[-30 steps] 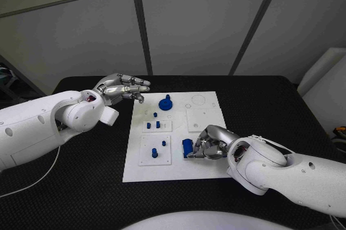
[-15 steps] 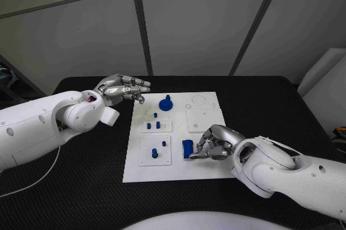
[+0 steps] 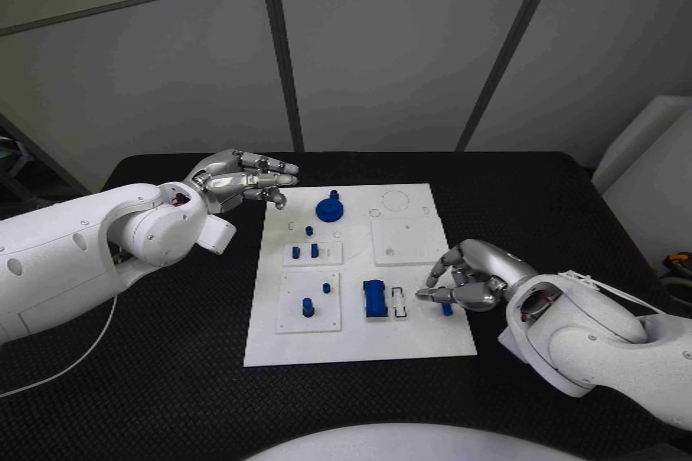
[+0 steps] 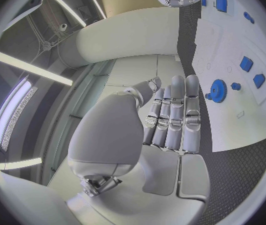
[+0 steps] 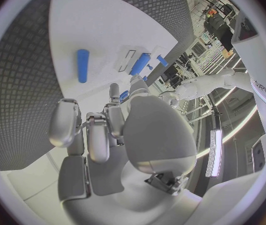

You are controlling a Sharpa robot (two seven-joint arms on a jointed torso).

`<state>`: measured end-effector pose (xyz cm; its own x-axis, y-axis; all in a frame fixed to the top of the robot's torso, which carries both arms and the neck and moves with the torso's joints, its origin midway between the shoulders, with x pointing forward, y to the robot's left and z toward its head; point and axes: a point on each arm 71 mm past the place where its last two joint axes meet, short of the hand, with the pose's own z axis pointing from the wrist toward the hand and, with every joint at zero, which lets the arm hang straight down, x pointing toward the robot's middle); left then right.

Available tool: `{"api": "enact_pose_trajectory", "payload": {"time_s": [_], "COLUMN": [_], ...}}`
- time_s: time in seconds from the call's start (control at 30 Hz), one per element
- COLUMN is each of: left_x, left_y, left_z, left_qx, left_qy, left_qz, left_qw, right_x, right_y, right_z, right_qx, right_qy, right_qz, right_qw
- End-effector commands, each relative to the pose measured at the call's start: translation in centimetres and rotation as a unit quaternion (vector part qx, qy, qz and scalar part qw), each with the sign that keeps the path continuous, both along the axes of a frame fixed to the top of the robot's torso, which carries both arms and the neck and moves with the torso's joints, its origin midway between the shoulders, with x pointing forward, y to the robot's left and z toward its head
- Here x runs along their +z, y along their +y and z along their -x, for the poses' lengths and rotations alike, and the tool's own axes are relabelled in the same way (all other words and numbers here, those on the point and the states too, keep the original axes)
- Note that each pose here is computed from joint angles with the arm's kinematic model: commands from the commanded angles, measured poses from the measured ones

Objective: Assemble the parts on the task board

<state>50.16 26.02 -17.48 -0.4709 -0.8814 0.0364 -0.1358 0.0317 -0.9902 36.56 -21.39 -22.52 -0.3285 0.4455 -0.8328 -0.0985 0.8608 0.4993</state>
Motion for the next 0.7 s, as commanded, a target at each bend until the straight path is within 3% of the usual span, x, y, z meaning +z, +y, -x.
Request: {"api": "enact_pose_trajectory", "payload": {"time_s": [0.03,0.27,0.7], "left_x": [0.19,0.29,0.24], "left_y": [-0.1,-0.1,-0.2], "left_z": [0.05,0.06,0.06], "left_qx": [-0.002,0.000,-0.001], "left_qy": [-0.005,-0.011,-0.012], "left_qz": [0.005,0.008,0.009], "left_qw": [1.000,1.000,1.000], "right_x": [0.5,0.2,-0.7], "right_y": [-1.4,-3.1,-3.1], "right_z": [0.0,0.0,-0.6], "right_qx": [-0.002,-0.005,-0.007], "right_qy": [-0.013,-0.003,0.012], "right_qz": [-0.001,0.039,0.086], "right_qw": [1.000,0.999,0.996]}}
